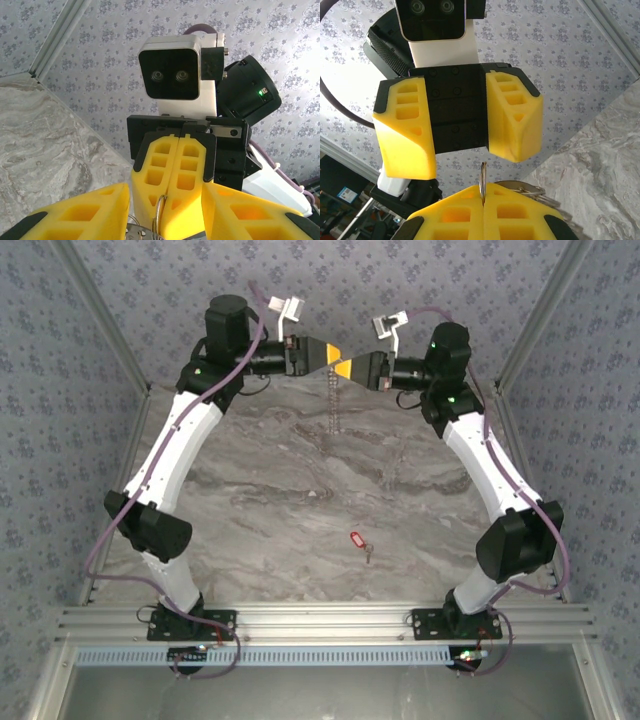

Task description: Put the keys on the keyring

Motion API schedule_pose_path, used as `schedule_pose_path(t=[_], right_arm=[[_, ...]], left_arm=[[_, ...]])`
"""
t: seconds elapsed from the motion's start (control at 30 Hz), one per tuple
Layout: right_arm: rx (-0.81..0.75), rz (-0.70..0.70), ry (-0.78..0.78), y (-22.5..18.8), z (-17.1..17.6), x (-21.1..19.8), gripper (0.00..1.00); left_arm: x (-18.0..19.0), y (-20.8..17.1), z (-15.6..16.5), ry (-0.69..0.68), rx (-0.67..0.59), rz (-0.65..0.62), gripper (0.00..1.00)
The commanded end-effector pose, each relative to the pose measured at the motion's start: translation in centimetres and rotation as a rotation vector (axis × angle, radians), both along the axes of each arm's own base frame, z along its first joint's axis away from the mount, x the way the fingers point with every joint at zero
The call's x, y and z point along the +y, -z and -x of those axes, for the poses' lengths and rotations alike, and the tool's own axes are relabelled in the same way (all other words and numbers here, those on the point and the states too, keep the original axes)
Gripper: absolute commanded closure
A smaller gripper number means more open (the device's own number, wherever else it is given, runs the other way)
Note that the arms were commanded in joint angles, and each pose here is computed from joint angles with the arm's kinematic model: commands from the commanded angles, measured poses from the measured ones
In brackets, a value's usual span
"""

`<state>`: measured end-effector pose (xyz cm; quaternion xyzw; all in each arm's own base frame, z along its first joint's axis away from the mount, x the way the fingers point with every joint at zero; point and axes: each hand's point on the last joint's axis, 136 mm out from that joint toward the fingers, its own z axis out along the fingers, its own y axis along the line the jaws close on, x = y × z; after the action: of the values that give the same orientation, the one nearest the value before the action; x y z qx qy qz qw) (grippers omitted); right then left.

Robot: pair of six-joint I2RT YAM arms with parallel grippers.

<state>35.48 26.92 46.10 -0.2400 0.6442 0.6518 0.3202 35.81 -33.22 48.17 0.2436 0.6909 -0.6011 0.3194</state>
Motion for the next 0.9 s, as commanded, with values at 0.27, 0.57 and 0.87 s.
schedule_pose_path(t=[0.27, 0.57, 0.87], right_arm=[[-0.049, -0.07, -0.005, -2.7, -0.2, -1.7, 1.0], [-0.042, -0.079, -0.033, -2.7, -0.1, -1.5, 1.0], [-0.027, -0.075, -0.038, -2.2, -0.1, -1.5, 1.0]], left_arm=[[-0.6, -0.2, 0.8, 0.033, -0.026, -0.005, 0.59], [-0.9, -0.4, 0.5, 0.018, -0.034, -0.002, 0.59], [0.1, -1.3, -0.5, -0.074, -0.081, -0.006, 0.58]])
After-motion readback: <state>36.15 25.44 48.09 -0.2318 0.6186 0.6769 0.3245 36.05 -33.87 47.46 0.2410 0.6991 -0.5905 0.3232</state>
